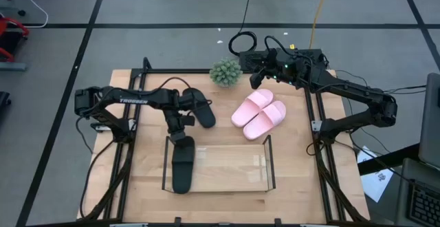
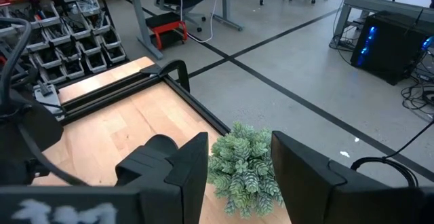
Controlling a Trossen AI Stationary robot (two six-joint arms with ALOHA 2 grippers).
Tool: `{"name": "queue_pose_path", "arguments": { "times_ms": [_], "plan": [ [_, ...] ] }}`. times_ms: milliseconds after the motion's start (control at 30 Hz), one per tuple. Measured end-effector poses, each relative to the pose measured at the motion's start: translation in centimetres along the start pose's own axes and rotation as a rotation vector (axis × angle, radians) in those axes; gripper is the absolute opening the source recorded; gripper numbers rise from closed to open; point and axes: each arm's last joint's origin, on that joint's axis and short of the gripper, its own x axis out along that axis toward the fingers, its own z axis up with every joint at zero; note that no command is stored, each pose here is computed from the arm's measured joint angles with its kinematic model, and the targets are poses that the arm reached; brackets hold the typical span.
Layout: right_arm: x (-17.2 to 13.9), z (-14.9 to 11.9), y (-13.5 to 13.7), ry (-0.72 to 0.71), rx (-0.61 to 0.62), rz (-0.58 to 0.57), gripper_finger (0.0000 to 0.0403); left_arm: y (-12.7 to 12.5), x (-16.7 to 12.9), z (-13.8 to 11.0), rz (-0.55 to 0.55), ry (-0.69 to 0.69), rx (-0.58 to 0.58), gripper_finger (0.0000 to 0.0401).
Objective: Pick and place slides into the shelf
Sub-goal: Put the left black slipper on the shelf, then put the black slipper on the shelf
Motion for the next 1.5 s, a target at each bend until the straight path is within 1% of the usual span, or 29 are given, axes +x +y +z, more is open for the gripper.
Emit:
{"name": "queue_pose_path", "arguments": {
  "times_ms": [100, 300, 533, 700, 967, 1133, 1400, 1500],
  "plan": [
    [0.0, 0.0, 0.0, 0.0, 0.0, 0.001, 0.0153, 0.2, -0.3, 0.1, 0.009, -0.011, -0.011, 0.0111],
    [0.0, 0.0, 0.1, 0.007, -0.001, 0.047, 0.0153, 0.5, -0.6, 0.1, 0.009, -0.027, -0.033, 0.0111],
    [0.0, 0.0, 0.1, 0.008, -0.004, 0.049, 0.0153, 0.7, -0.9, 0.2, 0.008, -0.036, -0.054, 0.0111],
    [0.0, 0.0, 0.1, 0.008, -0.008, 0.05, 0.0153, 0.8, -0.9, 0.2, 0.05, -0.042, -0.054, 0.0111],
    [0.0, 0.0, 0.1, 0.008, -0.008, 0.05, 0.0153, 0.9, -0.9, 0.3, 0.054, -0.051, -0.047, 0.0111],
    [0.0, 0.0, 0.1, 0.008, -0.008, 0.05, 0.0153, 1.0, -0.9, 0.3, 0.114, -0.059, -0.05, 0.0111],
    [0.0, 0.0, 0.1, 0.008, -0.008, 0.05, 0.0153, 1.2, -1.0, 0.3, 0.16, -0.068, -0.054, 0.0111],
    [0.0, 0.0, 0.1, 0.008, -0.008, 0.05, 0.0153, 1.3, -1.1, 0.4, 0.158, -0.073, -0.072, 0.0111]
  ]
}}
